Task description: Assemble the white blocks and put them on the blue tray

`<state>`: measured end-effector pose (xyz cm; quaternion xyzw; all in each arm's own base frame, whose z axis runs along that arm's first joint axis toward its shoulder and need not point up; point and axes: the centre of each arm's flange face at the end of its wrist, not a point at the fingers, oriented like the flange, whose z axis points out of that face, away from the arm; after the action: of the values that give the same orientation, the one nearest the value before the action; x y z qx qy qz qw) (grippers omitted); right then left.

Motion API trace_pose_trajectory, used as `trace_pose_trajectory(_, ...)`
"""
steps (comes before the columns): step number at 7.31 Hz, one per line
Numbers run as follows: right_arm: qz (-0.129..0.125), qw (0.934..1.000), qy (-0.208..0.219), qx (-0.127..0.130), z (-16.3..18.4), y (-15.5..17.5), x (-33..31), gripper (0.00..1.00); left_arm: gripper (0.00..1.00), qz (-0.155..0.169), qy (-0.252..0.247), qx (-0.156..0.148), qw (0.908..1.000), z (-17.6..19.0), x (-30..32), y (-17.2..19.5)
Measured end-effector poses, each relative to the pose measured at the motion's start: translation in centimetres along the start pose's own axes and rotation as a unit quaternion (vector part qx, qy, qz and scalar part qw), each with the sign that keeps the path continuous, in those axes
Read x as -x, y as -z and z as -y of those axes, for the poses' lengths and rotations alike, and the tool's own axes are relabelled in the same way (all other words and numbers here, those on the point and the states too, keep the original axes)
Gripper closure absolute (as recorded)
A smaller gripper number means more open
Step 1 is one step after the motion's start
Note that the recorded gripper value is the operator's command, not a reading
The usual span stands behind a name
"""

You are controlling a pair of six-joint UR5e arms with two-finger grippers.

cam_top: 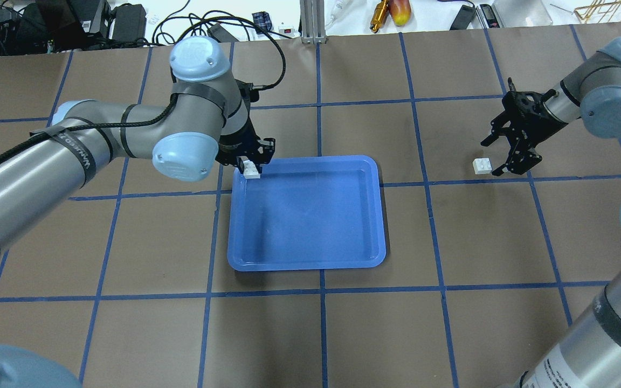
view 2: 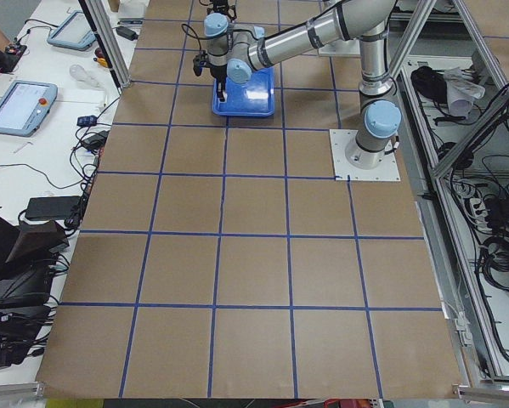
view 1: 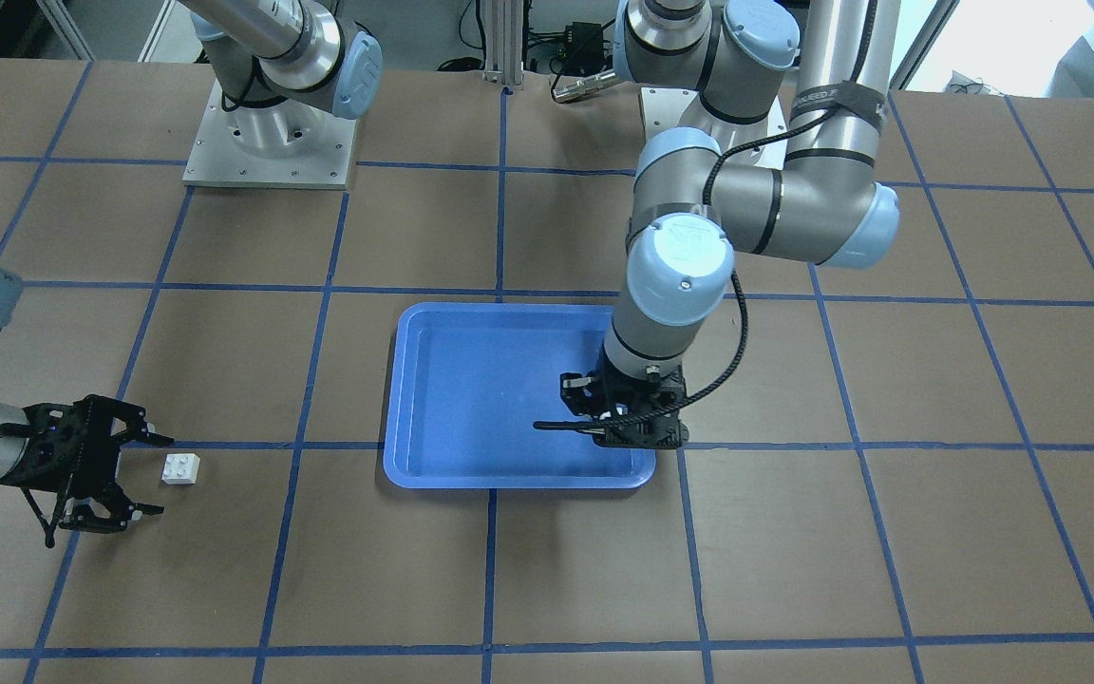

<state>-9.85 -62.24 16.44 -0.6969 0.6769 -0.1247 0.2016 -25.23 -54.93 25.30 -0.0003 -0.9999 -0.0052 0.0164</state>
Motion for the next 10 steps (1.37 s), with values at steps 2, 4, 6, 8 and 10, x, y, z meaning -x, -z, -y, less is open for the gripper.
trace_pose_trajectory(2, 0.001, 1.0000, 0.002, 0.001, 0.0, 0.0, 0.0, 0.79, 0.88, 0.003, 0.021, 0.022, 0.9995, -4.1, -5.4, -2.8)
trace_pose_trajectory(4, 0.001, 1.0000, 0.006, 0.003, 0.1, 0.1, 0.0, 1.00, 0.88, 0.006, 0.028, 0.028, 0.9992, -6.3, -7.5, -5.2)
trace_pose_trajectory(6, 0.001, 1.0000, 0.008, 0.004, 0.2, 0.2, -0.1, 1.00, 0.88, 0.007, 0.027, 0.029, 0.9992, -6.4, -8.0, -6.1)
trace_pose_trajectory(8, -0.001, 0.9999, 0.012, 0.007, 0.8, 0.5, -0.1, 1.00, 0.88, 0.003, 0.019, 0.015, 0.9997, -5.5, -8.3, -5.7)
trace_pose_trajectory(10, -0.011, 0.9997, 0.019, 0.014, 2.5, 1.8, -0.1, 1.00, 0.86, 0.005, 0.018, 0.013, 0.9997, -5.1, -8.2, -6.0)
